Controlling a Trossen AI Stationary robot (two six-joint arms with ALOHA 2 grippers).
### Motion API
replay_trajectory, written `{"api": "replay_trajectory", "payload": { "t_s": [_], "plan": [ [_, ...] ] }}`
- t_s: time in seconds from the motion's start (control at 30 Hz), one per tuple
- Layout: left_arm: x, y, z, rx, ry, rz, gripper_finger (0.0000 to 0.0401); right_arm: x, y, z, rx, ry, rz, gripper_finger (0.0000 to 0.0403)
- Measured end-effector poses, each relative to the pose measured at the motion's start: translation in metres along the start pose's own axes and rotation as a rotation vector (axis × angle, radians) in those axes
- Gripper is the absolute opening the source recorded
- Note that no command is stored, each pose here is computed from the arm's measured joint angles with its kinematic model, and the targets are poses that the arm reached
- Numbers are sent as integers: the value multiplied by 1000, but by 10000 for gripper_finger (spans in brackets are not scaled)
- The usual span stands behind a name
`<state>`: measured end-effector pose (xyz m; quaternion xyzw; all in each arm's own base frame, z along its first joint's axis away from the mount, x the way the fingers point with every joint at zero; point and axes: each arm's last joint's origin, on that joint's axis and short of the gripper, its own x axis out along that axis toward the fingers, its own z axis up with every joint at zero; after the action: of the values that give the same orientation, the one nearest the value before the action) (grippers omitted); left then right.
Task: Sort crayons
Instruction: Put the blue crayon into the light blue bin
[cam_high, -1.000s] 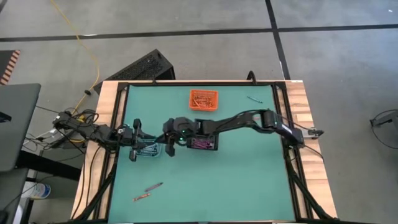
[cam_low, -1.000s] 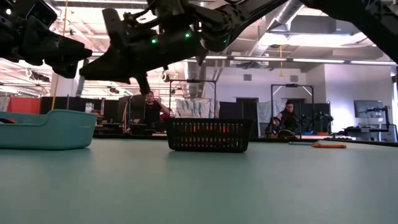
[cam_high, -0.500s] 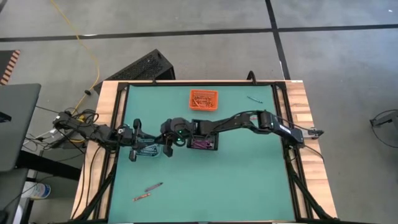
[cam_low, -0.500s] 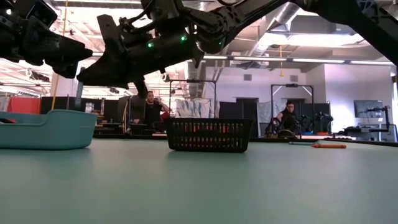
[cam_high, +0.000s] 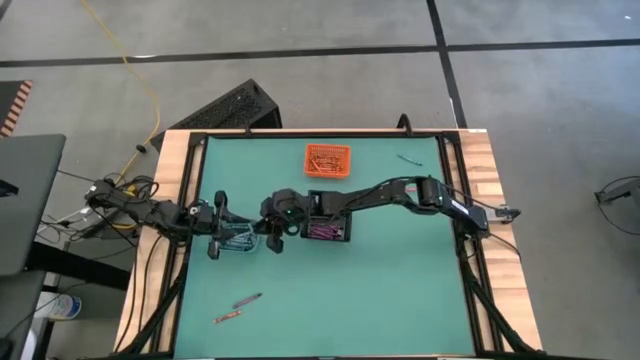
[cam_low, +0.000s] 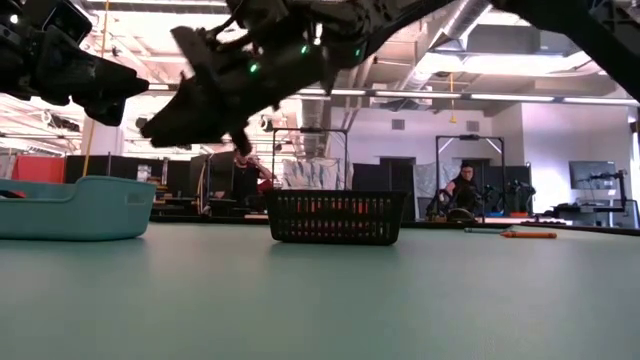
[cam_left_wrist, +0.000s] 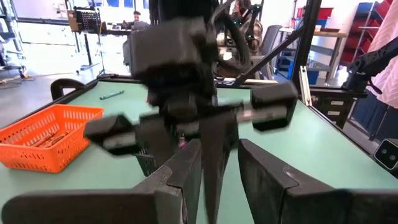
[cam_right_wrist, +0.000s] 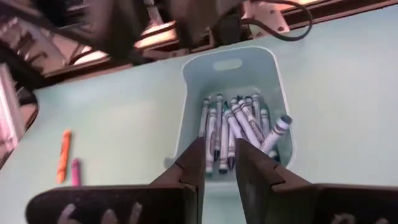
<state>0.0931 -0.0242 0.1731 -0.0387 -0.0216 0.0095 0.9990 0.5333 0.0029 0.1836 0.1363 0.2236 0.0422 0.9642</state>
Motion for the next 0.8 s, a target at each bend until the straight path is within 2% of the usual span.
{"api": "replay_trajectory", "payload": {
  "t_s": [0.3,0.43,0.6,0.8],
  "plan": [
    [0,0,0,0,0,0,95,-44,26,18,-82,212,-10,86],
    [0,0,0,0,0,0,95,-66,43,24,-142,282,-65,86],
    [0,0,0,0,0,0,95,-93,56,11,-177,372,-119,86],
    [0,0,0,0,0,0,95,-142,66,-16,-126,295,-158,86]
  ]
}}
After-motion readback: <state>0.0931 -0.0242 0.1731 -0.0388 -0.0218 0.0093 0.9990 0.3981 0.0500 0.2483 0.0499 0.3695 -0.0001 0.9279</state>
